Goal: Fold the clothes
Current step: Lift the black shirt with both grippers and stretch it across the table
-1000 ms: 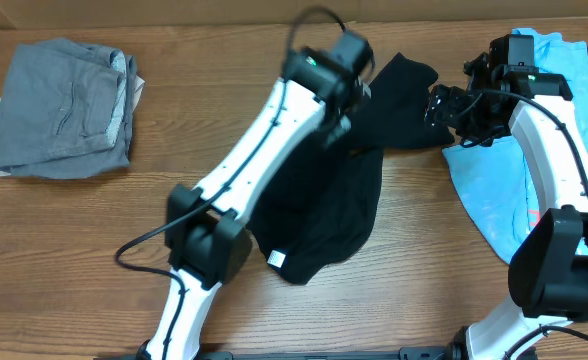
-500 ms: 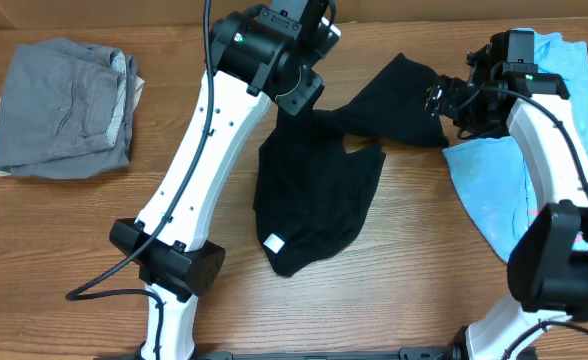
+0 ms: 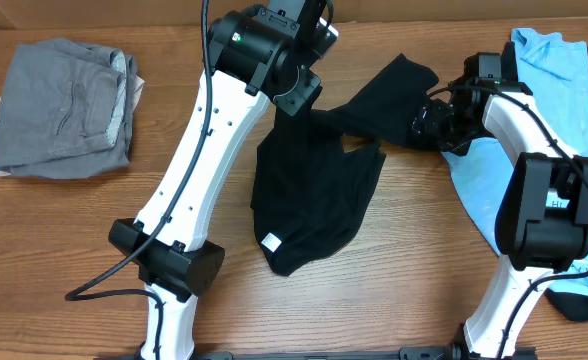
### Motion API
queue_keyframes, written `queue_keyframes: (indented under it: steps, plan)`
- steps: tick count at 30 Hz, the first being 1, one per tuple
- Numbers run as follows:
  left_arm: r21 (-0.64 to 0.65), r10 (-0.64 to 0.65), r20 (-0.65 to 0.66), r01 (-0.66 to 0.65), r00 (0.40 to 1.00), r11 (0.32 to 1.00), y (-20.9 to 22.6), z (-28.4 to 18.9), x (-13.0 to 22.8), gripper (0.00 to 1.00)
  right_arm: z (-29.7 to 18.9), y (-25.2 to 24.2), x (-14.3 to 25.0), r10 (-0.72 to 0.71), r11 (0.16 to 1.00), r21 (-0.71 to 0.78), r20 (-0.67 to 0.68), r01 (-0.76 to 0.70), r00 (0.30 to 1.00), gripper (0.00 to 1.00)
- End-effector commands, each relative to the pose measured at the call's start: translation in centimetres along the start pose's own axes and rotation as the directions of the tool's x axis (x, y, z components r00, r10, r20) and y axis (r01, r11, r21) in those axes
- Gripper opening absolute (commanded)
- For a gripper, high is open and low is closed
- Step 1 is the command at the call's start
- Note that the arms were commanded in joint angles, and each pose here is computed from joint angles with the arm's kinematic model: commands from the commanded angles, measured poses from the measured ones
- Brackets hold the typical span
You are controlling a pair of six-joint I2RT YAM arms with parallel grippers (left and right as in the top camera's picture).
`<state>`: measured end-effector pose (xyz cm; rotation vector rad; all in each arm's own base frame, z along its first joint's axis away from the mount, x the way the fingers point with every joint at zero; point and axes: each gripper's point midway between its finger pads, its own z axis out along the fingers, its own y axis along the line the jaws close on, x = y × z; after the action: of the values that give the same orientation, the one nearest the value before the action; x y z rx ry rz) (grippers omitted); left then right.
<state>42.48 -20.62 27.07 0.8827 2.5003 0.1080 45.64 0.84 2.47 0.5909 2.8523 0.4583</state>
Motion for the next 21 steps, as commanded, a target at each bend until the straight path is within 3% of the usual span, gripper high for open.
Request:
queue_keyframes:
  steps: [1,10,21]
  plan:
    - [-0.022,-0.024,0.029,0.024,0.999,0.999,0.7,-1.0,-0.4,0.04,0.2,-1.4,0.5,0.044,0.997,0.060,-0.013,-0.043,0.999,0.81]
    - [-0.024,-0.026,0.042,0.027,0.999,0.999,0.8,-1.0,-0.7,0.04,0.1,-3.4,1.1,0.055,0.984,0.171,-0.025,-0.050,0.998,0.82]
    - [-0.024,-0.026,0.043,0.027,0.999,0.999,0.8,-1.0,-0.7,0.04,1.3,-1.7,1.0,0.019,0.991,0.131,-0.019,-0.017,1.000,0.76]
